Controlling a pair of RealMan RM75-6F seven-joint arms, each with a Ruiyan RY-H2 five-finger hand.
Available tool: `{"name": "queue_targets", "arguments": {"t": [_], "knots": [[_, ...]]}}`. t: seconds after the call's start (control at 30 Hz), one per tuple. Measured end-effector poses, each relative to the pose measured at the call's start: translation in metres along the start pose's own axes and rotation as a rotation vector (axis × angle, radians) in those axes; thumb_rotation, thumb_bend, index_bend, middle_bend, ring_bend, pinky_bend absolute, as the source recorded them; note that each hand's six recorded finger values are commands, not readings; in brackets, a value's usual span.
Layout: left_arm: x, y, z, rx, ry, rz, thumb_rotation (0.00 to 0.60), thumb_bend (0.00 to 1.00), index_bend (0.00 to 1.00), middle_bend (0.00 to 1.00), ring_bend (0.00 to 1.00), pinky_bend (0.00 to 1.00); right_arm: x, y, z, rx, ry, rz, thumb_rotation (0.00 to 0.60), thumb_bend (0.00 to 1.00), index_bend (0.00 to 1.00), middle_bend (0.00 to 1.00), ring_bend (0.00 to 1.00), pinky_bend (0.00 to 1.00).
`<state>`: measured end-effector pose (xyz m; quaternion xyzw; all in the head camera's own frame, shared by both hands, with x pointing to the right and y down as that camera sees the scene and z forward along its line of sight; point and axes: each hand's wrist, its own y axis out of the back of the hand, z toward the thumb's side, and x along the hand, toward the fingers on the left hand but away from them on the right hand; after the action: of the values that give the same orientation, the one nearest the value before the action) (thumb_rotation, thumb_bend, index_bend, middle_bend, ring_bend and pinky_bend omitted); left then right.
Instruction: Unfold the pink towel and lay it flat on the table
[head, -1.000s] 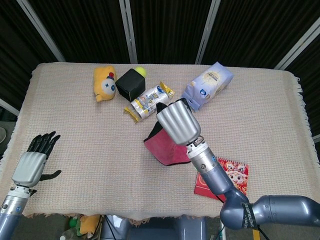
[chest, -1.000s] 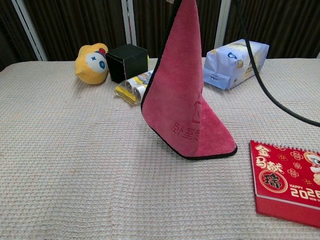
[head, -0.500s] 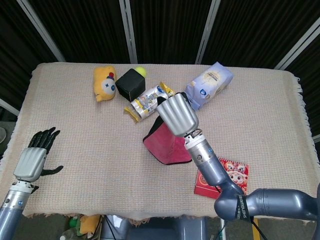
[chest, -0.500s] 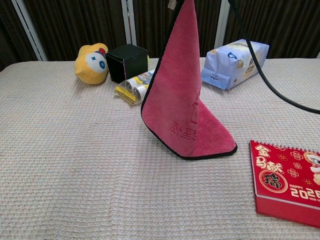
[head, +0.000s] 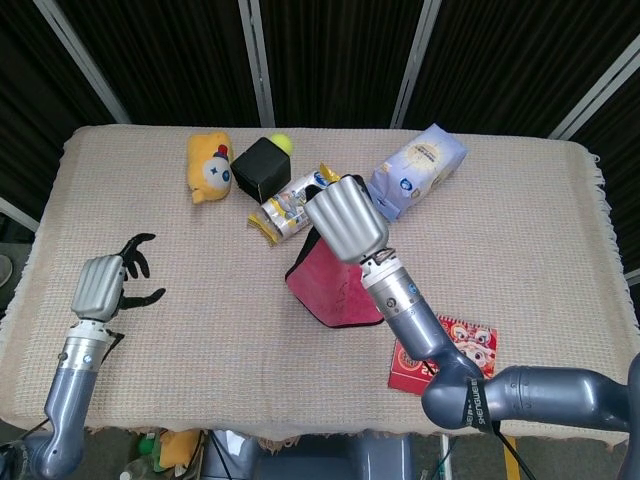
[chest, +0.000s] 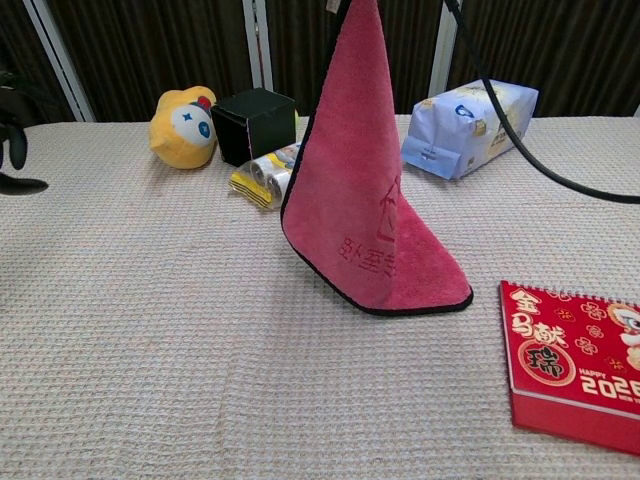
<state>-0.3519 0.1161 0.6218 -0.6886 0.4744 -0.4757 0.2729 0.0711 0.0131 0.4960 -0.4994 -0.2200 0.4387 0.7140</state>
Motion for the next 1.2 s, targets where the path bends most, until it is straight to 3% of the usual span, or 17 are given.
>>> {"name": "queue_targets", "arguments": {"t": [0.13,0.33,0.63,0.7,0.87,0.93,1.03,1.2], "knots": [[0.02,-0.007,0.014,-0.004,-0.015,-0.036,0.6,0.21,0.2,0.56,0.58,0.61,0.0,-0.002,-0.003,-0.001,-0.009,0.009,0.6,0.59,0.8,1.0,1.0,0.98],[0.036,-0.02,0.031,0.003,-0.036,-0.136,0.6,0.53,0.09,0.39,0.36,0.54,0.002,-0.003,-0.007,-0.002,-0.016,0.012,0.6,0.59,0.8,1.0,1.0,0.98],[0.043,-0.039,0.063,0.053,-0.14,-0.331,0.6,0.75,0.01,0.31,0.25,0.41,0.003,0.001,-0.005,-0.01,-0.011,0.008,0.6,0.59,0.8,1.0,1.0,0.98],[0.045,-0.043,0.073,0.058,-0.167,-0.358,0.6,0.74,0.01,0.31,0.25,0.4,0.003,0.001,-0.005,-0.011,-0.01,0.008,0.6,0.59,0.8,1.0,1.0,0.98],[0.05,-0.048,0.094,0.061,-0.217,-0.363,0.6,0.48,0.01,0.26,0.2,0.26,0.004,0.001,-0.004,-0.012,-0.008,0.01,0.6,0.59,0.8,1.0,1.0,0.98],[0.053,-0.048,0.099,0.062,-0.22,-0.347,0.6,0.45,0.01,0.24,0.19,0.26,0.005,0.0,-0.004,-0.013,-0.009,0.013,0.6,0.59,0.8,1.0,1.0,0.98],[0.058,-0.049,0.103,0.078,-0.212,-0.338,0.6,0.43,0.02,0.26,0.21,0.3,0.005,0.0,-0.004,-0.014,-0.01,0.014,0.6,0.59,0.8,1.0,1.0,0.98],[0.066,-0.055,0.117,0.093,-0.202,-0.356,0.6,0.34,0.11,0.45,0.41,0.45,0.006,-0.002,-0.006,-0.015,-0.014,0.017,0.6,0.59,0.8,1.0,1.0,0.98]]}}
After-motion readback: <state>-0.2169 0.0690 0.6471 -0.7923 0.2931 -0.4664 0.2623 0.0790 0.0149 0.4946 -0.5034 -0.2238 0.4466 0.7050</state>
